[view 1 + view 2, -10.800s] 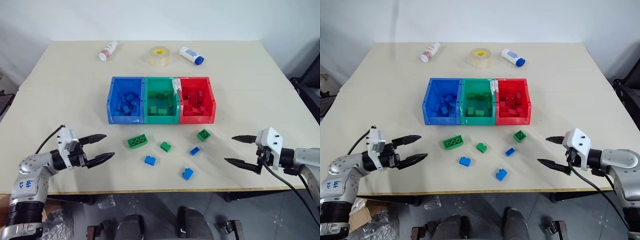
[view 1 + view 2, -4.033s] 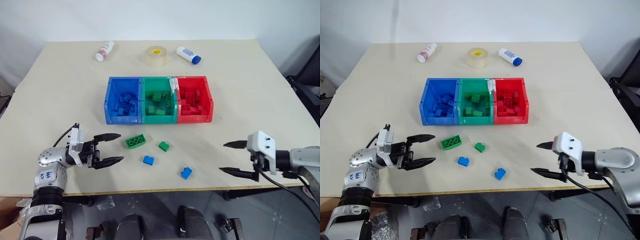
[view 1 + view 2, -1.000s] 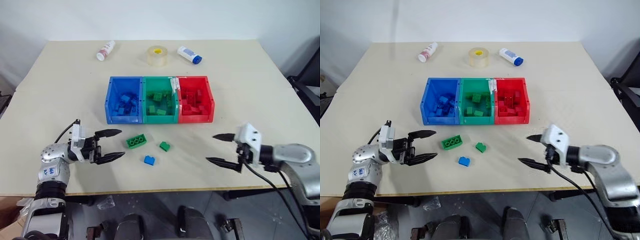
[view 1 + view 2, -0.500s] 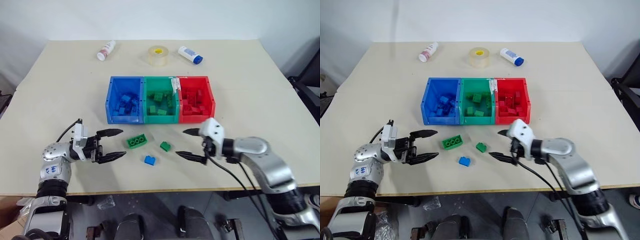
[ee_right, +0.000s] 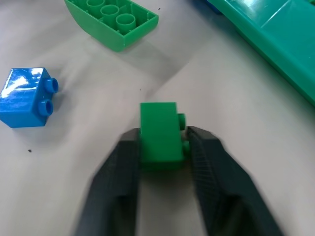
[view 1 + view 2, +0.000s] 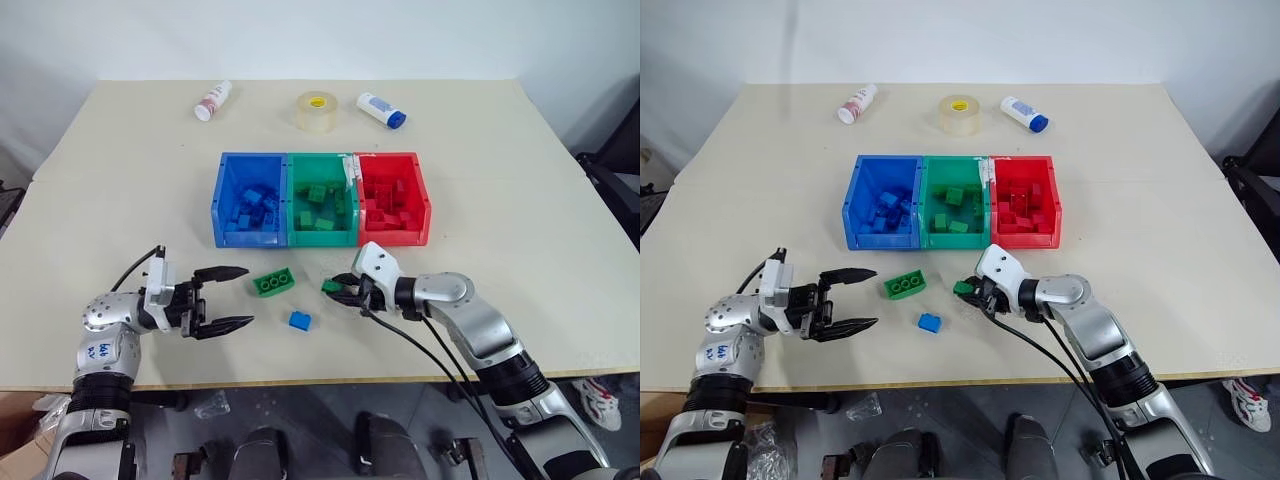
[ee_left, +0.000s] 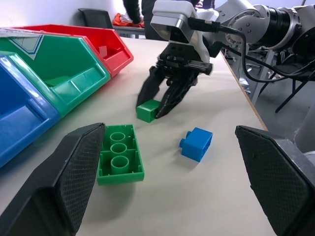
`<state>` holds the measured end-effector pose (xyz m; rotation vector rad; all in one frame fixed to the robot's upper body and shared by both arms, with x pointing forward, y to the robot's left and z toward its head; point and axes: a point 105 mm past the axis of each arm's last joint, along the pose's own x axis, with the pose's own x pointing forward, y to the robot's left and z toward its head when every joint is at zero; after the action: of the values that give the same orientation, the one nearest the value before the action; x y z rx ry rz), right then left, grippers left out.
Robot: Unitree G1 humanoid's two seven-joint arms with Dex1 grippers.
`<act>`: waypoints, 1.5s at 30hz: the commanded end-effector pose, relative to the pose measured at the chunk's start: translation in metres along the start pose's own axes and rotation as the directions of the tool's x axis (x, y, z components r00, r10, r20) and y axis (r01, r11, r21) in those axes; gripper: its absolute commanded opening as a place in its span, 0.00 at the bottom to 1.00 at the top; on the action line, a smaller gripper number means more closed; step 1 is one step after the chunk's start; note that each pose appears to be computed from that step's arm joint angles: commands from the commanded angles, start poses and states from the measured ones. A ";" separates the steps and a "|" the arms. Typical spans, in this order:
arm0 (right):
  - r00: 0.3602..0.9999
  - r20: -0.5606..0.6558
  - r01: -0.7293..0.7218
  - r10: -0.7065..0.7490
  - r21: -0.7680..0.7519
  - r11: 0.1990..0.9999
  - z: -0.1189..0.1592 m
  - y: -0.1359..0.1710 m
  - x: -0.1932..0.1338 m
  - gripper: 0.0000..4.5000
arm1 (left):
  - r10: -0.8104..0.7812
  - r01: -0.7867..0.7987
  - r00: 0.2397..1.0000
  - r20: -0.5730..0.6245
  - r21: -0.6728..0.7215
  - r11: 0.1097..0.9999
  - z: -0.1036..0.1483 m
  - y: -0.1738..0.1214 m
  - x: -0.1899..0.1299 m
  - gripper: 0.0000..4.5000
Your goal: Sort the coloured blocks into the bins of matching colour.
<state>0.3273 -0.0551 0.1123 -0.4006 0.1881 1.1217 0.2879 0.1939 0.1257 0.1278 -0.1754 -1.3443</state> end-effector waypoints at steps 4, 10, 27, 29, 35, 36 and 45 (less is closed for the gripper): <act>0.985 0.174 0.030 -0.014 -0.084 0.996 0.059 -0.008 -0.015 0.19 | 0.004 -0.004 1.000 0.019 0.026 1.000 0.007 -0.002 -0.002 1.00; 0.953 0.256 0.194 -0.159 -0.115 0.974 0.097 -0.055 -0.010 0.19 | 0.006 -0.007 1.000 0.022 0.025 1.000 0.007 -0.002 -0.001 1.00; 0.930 0.271 0.295 -0.249 -0.145 0.944 0.103 -0.089 -0.002 0.99 | -0.003 0.002 1.000 0.028 0.033 0.999 0.005 0.000 0.001 1.00; 0.946 0.258 0.240 -0.195 -0.158 0.958 0.095 -0.077 -0.011 0.99 | -0.005 0.005 1.000 0.028 0.031 1.000 0.005 0.000 0.002 1.00; 0.980 0.197 0.039 0.000 -0.192 0.981 0.066 -0.032 -0.049 0.99 | -0.009 0.008 1.000 0.026 0.028 1.000 0.005 0.003 0.002 1.00; 0.982 0.183 -0.008 0.046 -0.201 0.980 0.058 -0.023 -0.060 0.99 | -0.008 0.007 1.000 0.022 0.027 1.000 0.004 0.003 0.001 1.00; 0.975 0.088 -0.190 0.204 -0.147 0.971 0.010 0.000 -0.124 0.99 | 0.134 -0.133 0.990 -0.042 0.039 0.990 0.004 -0.012 -0.022 1.00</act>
<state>0.2768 -0.1508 0.1525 -0.4442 0.1073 1.3305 0.2759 0.2065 0.1156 0.1299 -0.1409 -1.2510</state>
